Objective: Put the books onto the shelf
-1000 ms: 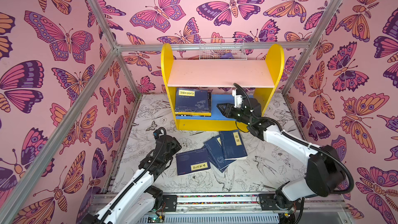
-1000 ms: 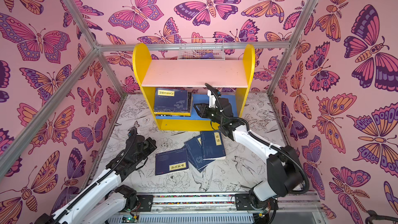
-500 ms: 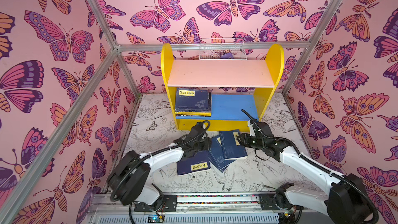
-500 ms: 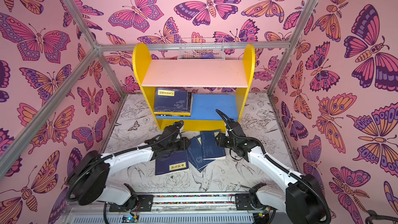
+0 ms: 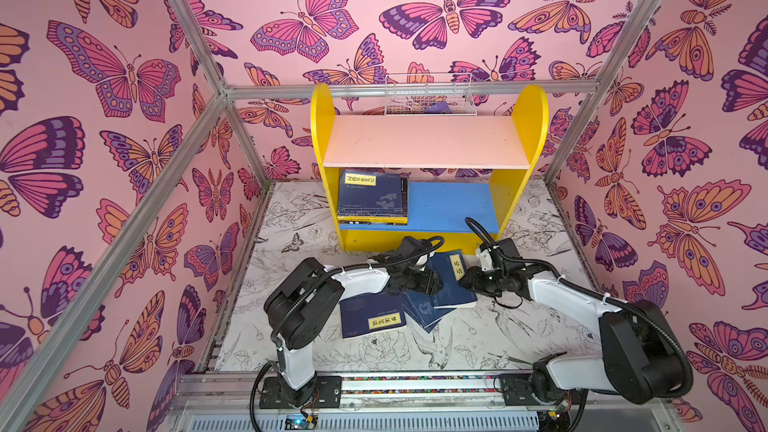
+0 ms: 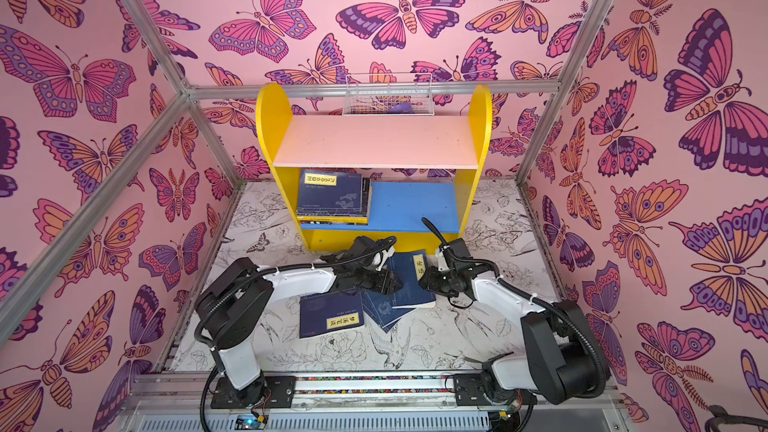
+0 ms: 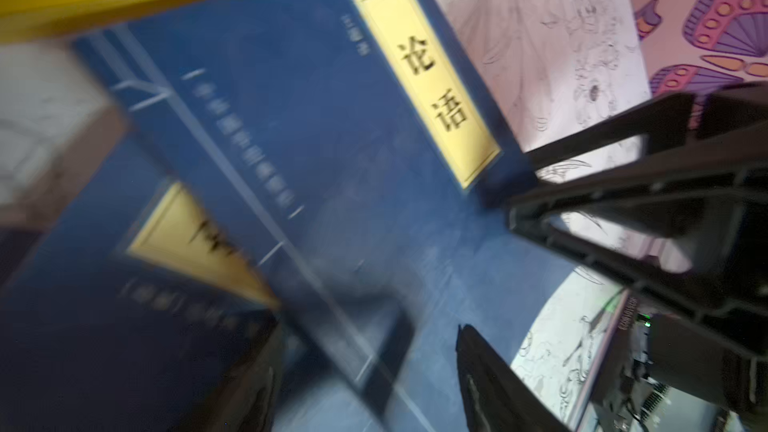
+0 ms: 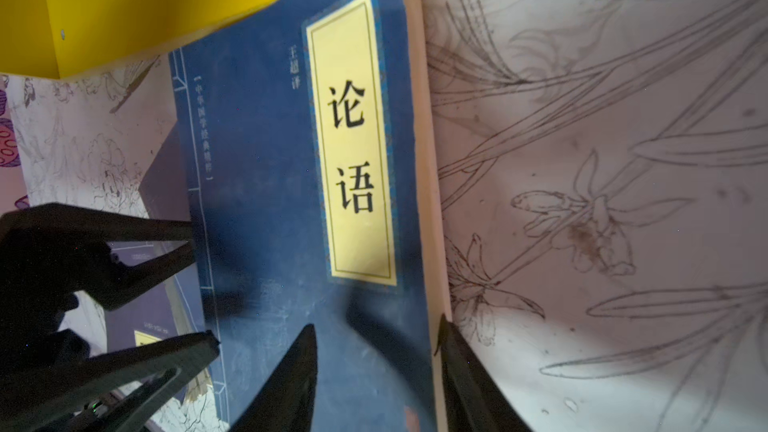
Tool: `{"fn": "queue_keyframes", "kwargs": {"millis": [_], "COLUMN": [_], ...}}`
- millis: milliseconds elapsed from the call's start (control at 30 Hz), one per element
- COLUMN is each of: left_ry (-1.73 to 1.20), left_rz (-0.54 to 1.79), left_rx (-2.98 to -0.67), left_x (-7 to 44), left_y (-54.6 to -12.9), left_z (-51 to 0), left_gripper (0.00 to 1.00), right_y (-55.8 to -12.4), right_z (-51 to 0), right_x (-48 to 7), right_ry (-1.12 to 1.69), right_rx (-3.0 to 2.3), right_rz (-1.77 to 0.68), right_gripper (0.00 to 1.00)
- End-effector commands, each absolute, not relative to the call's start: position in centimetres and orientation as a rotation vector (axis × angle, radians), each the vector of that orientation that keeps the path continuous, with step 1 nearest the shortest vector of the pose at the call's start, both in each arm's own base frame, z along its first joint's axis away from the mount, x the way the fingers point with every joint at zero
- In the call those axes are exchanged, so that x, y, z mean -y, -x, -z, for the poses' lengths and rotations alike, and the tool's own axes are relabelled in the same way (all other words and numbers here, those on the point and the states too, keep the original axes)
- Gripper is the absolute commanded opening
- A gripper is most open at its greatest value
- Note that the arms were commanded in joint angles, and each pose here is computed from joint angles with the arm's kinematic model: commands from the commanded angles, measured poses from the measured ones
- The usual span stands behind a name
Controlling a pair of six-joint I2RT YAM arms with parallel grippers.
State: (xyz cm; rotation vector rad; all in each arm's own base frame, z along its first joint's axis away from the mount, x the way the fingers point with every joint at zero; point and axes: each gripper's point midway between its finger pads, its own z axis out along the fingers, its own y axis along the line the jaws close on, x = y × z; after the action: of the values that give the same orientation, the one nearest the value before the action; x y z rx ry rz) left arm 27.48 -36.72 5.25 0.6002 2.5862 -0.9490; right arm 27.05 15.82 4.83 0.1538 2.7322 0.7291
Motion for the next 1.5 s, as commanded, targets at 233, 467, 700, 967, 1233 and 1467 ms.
{"fn": "queue_keyframes", "kwargs": {"millis": [233, 467, 700, 967, 1233, 1467], "left_ry": [-0.726, -0.867, -0.793, -0.508, -0.303, -0.276], "left_rz": [1.119, 1.231, 1.116, 1.205, 1.337, 1.393], "left_rx": [-2.62, -2.45, -2.44, -2.321, -2.211, -2.116], "left_x": [38.2, 40.3, 39.2, 33.2, 27.2, 25.9], "left_y": [-25.0, -24.1, -25.2, -26.6, -25.1, -23.6], "left_z": [-4.4, -8.0, -8.4, -14.2, -19.8, -22.0], "left_gripper": [0.58, 0.45, 0.49, 0.73, 0.89, 0.91], "right_y": [-27.1, -26.9, -26.3, -24.8, -23.8, -22.4], "right_z": [-5.9, -6.5, -8.3, -15.1, -24.0, -27.5], "right_x": [-17.7, -17.8, -17.8, -20.7, -24.1, -27.0], "right_ry": [-0.03, -0.019, -0.001, 0.226, 0.436, 0.626], "right_rx": [-2.707, -2.678, -2.605, -2.408, -2.134, -2.049], "right_rz": [-0.882, -0.907, -0.933, -1.219, -1.564, -1.675], "right_gripper": [0.46, 0.44, 0.12, 0.0, 0.0, 0.0]}}
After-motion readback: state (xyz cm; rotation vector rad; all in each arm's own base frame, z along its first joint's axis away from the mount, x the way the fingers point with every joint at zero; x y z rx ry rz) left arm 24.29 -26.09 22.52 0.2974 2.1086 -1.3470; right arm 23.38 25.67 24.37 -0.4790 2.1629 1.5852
